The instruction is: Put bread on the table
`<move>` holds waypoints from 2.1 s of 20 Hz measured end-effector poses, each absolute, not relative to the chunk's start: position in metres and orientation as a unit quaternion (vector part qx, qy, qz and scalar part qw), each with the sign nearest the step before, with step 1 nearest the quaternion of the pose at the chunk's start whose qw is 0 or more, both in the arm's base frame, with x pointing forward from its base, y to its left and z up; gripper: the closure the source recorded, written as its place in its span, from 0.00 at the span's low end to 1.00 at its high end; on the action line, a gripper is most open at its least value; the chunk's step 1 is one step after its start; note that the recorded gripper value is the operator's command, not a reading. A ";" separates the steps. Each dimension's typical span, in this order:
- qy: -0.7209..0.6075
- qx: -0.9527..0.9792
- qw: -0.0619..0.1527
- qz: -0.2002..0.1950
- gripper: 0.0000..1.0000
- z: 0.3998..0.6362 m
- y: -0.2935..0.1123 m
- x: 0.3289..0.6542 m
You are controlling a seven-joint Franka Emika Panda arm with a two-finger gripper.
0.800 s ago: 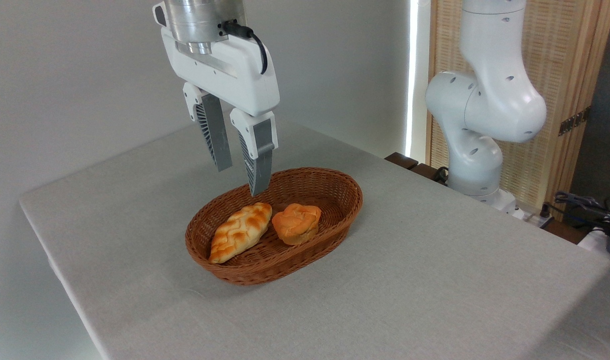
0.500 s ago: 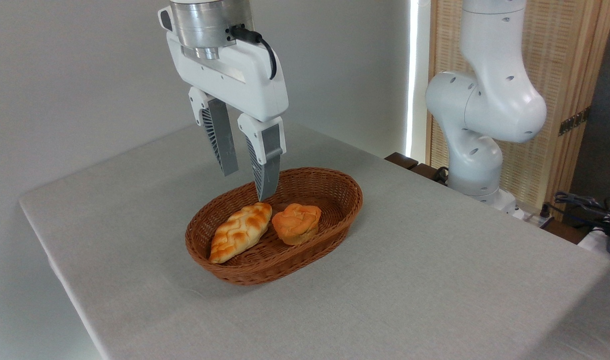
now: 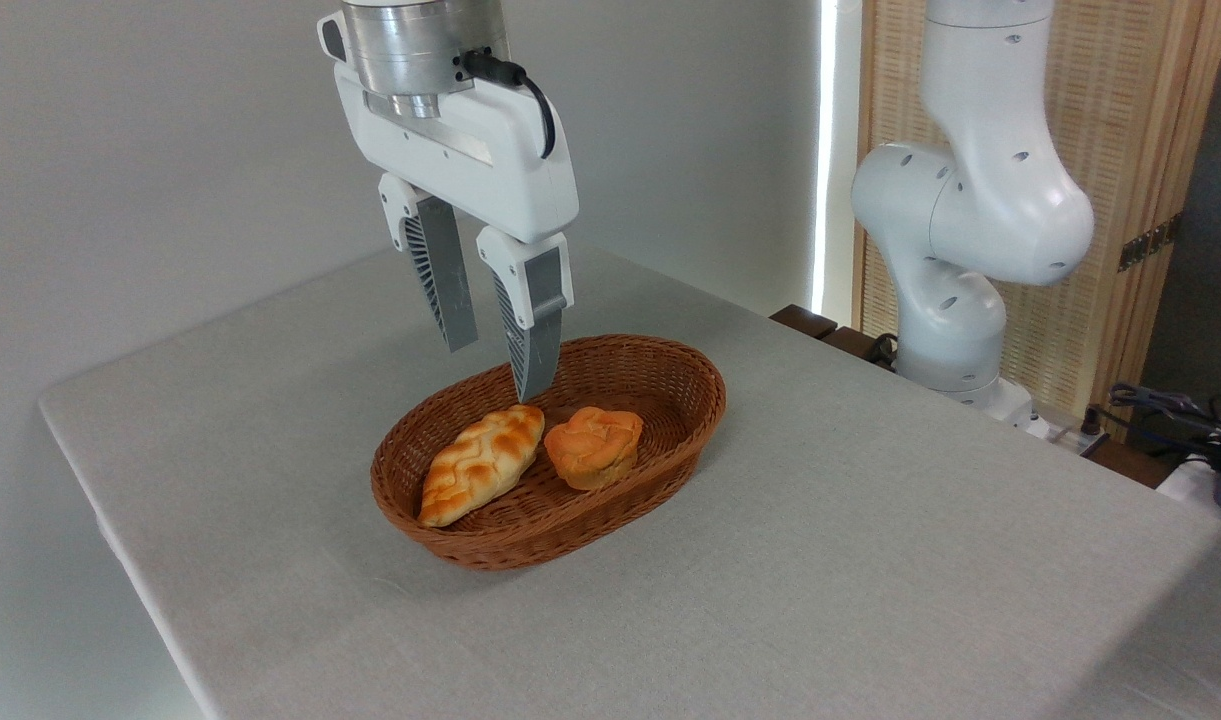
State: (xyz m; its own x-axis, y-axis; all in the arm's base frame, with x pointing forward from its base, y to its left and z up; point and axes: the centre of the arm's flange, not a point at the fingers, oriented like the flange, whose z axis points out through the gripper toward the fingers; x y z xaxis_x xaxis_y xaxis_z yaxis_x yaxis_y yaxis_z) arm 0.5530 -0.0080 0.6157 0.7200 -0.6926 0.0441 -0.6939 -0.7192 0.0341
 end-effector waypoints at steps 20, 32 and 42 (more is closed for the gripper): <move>-0.423 0.902 0.055 0.061 0.00 0.464 -0.106 0.502; -0.435 0.895 0.042 0.086 0.73 0.417 -0.125 0.492; -0.435 0.895 0.043 0.085 0.80 0.415 -0.126 0.492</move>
State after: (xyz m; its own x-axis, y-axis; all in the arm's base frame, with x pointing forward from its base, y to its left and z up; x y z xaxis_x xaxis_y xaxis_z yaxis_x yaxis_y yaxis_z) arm 0.4917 -0.1259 0.4154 0.6066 -0.7722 0.1891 -0.7866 -0.6174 0.0023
